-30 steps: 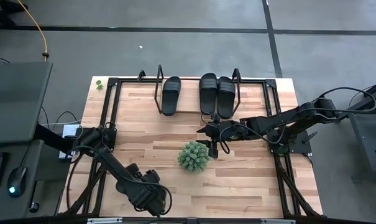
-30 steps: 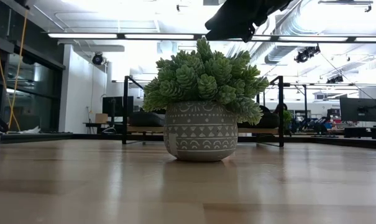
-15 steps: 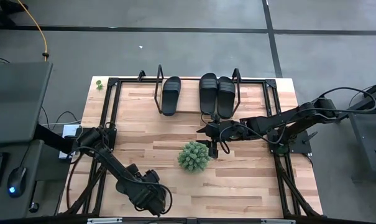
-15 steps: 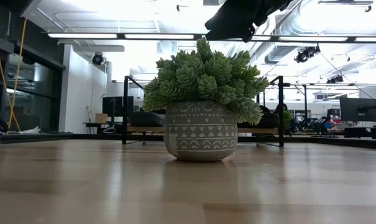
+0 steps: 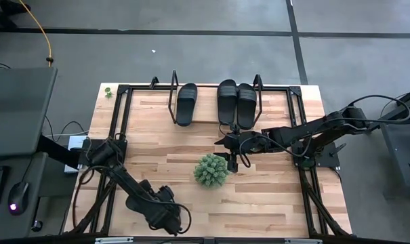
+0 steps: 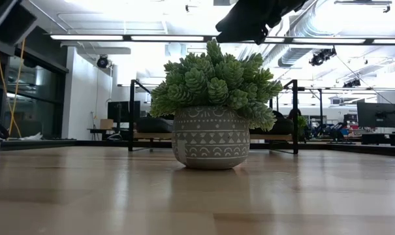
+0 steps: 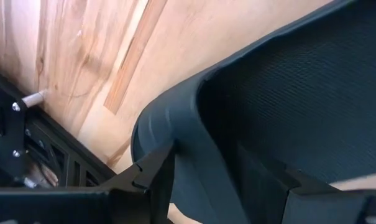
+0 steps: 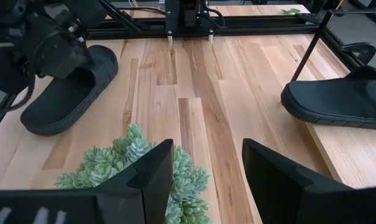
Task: Pick and place slides into the shelf
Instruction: Put the black slide on the shelf
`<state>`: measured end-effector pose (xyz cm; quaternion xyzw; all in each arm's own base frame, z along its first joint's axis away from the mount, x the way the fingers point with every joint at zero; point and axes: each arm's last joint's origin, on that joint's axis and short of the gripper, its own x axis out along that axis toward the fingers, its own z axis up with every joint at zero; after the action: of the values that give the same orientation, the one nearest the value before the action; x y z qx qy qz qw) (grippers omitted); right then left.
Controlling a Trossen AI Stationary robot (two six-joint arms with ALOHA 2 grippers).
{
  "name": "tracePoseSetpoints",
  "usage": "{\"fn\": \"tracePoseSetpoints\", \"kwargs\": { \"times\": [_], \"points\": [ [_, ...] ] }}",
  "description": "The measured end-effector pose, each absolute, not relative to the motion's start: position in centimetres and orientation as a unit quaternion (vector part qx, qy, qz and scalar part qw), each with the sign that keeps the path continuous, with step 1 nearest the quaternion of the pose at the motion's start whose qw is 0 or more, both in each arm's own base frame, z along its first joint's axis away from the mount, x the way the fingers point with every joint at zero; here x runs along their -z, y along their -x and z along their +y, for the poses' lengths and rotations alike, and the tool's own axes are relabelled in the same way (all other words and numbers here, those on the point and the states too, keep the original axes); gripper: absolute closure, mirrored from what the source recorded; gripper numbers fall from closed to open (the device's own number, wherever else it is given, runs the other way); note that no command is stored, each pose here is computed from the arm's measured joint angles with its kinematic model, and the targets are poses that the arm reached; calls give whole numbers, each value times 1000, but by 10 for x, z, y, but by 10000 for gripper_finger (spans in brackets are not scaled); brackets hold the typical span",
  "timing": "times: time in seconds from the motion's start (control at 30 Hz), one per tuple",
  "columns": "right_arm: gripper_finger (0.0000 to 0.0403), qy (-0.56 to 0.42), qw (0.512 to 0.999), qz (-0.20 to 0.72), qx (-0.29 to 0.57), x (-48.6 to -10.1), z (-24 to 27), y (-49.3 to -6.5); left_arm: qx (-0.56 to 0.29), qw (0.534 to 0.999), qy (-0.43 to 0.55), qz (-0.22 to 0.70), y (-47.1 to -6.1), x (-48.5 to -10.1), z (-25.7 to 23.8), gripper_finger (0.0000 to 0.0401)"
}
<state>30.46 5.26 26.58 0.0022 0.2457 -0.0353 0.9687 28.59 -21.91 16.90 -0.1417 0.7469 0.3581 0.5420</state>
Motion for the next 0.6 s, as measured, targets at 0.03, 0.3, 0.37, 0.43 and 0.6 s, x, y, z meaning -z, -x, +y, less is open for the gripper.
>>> {"fn": "tracePoseSetpoints", "kwargs": {
  "times": [0.03,0.3,0.37,0.43,0.6],
  "points": [
    [219,-2,969,246,35,-266,52,-305,-360,537,141,750,-286,-167,-219,251],
    [219,-2,969,246,35,-266,53,-305,-375,520,131,757,-284,-164,-218,251],
    [219,-2,969,246,36,-266,52,-305,-379,515,126,759,-282,-165,-218,251],
    [219,-2,969,246,35,-266,53,-305,-382,506,124,763,-281,-165,-217,251],
    [219,-2,969,246,35,-266,52,-305,-385,499,120,767,-280,-166,-216,252]
  ]
}}
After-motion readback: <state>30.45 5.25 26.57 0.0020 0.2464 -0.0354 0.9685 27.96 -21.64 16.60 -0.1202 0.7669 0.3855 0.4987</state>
